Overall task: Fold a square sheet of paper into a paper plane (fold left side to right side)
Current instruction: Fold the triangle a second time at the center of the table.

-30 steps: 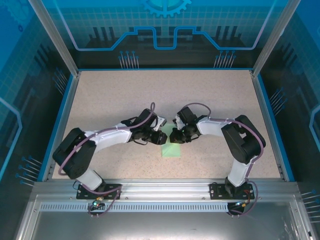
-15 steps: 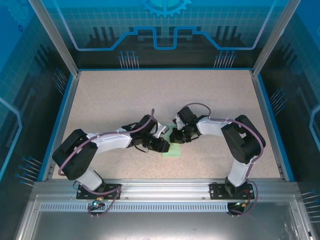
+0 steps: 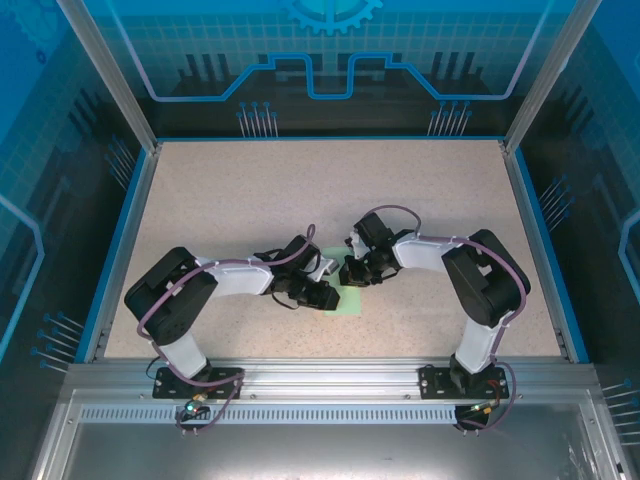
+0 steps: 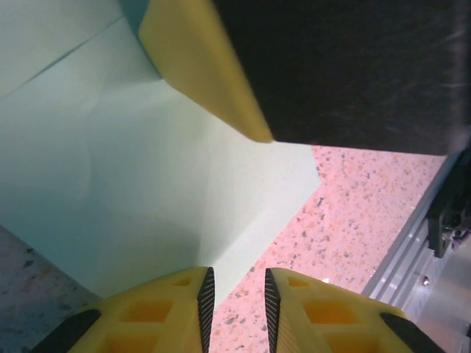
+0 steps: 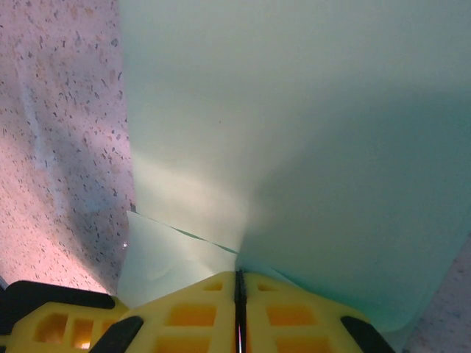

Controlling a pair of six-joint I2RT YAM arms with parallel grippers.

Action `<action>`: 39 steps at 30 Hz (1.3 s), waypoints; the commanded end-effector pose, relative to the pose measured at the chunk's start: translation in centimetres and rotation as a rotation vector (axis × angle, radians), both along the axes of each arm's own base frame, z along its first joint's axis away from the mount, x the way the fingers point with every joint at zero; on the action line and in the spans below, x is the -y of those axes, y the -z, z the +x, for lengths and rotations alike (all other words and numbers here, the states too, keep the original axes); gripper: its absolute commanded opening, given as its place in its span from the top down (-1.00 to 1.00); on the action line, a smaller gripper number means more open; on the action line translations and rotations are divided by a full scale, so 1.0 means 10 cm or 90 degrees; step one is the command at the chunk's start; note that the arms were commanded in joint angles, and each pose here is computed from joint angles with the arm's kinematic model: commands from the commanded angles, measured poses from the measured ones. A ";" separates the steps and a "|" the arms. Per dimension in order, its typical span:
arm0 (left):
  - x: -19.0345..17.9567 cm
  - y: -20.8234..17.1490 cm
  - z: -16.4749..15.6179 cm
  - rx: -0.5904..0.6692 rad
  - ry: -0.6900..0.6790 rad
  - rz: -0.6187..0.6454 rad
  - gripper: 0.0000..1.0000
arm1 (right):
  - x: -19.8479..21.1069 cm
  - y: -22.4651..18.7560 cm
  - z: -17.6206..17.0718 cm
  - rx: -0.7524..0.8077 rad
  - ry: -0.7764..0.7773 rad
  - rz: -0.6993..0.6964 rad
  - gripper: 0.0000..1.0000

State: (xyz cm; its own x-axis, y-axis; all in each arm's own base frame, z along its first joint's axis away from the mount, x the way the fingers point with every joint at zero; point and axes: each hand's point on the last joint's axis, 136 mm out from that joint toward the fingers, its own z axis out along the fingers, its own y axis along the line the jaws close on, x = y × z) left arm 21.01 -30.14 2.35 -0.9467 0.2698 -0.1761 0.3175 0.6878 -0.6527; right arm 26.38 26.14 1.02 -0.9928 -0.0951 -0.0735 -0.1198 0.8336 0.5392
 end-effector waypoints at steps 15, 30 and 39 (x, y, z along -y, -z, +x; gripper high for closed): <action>-0.23 0.29 -0.17 -0.018 -0.006 0.060 0.65 | -0.02 -0.10 -0.10 0.023 -0.045 0.031 0.89; -0.25 0.40 -0.21 -0.018 -0.003 0.060 0.68 | -0.23 -0.18 -0.39 0.014 -0.112 0.019 0.90; -0.25 0.44 -0.22 -0.018 -0.001 0.070 0.69 | -0.14 0.04 -0.42 -0.019 -0.118 -0.054 0.90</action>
State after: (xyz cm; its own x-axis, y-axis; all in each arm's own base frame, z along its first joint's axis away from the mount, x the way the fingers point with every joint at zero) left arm 21.10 -29.53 1.35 -0.9407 0.2546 -0.2244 0.3392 0.6895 -0.6399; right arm 23.08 28.25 1.53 -0.9607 -0.2651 -0.0820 -0.2678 0.8080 0.5248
